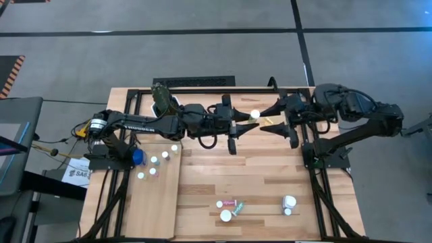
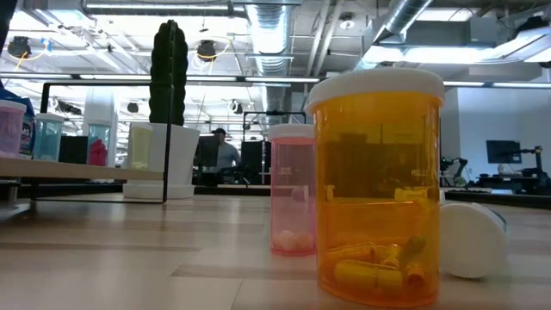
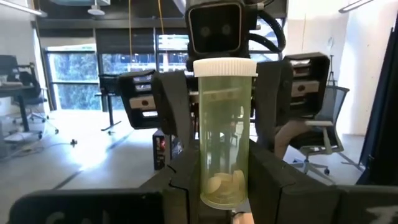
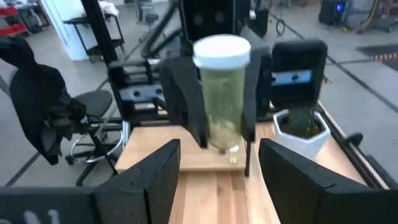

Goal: Pick and place medicine bottles onto shelf by color
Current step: Put the yellow pill bottle on the shelf

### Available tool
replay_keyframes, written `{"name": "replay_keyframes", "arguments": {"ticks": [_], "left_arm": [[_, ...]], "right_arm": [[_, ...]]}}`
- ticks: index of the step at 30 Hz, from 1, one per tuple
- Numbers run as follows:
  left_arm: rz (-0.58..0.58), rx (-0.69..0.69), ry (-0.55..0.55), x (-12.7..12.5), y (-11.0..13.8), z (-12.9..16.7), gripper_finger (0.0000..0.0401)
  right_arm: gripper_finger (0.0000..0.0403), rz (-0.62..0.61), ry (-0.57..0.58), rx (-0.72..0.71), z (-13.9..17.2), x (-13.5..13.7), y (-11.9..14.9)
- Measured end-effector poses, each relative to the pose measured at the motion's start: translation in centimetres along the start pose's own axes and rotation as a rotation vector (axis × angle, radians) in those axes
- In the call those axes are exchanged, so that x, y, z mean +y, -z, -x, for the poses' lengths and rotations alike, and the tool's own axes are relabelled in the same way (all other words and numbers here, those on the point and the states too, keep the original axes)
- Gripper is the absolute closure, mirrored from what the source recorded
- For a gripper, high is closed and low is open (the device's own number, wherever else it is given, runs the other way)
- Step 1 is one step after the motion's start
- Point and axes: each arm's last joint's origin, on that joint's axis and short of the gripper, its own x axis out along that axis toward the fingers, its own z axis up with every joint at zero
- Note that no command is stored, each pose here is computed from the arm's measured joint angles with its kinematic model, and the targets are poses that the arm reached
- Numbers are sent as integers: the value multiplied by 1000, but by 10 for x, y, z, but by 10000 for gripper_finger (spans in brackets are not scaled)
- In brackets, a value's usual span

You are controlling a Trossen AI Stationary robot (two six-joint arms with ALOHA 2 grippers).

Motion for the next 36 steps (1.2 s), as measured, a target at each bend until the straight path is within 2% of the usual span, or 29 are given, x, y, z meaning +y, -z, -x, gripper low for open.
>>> {"name": "replay_keyframes", "arguments": {"ticks": [17, 29, 36], "left_arm": [[-41, -43, 24, -1, -4, 0, 324], [-51, -39, 19, 0, -4, 0, 323], [-24, -38, 17, 0, -4, 0, 322]], "right_arm": [[168, 63, -9, -114, -24, 1, -11], [255, 66, -8, -108, -30, 1, -10], [272, 75, -6, -110, -31, 1, -10]]}}
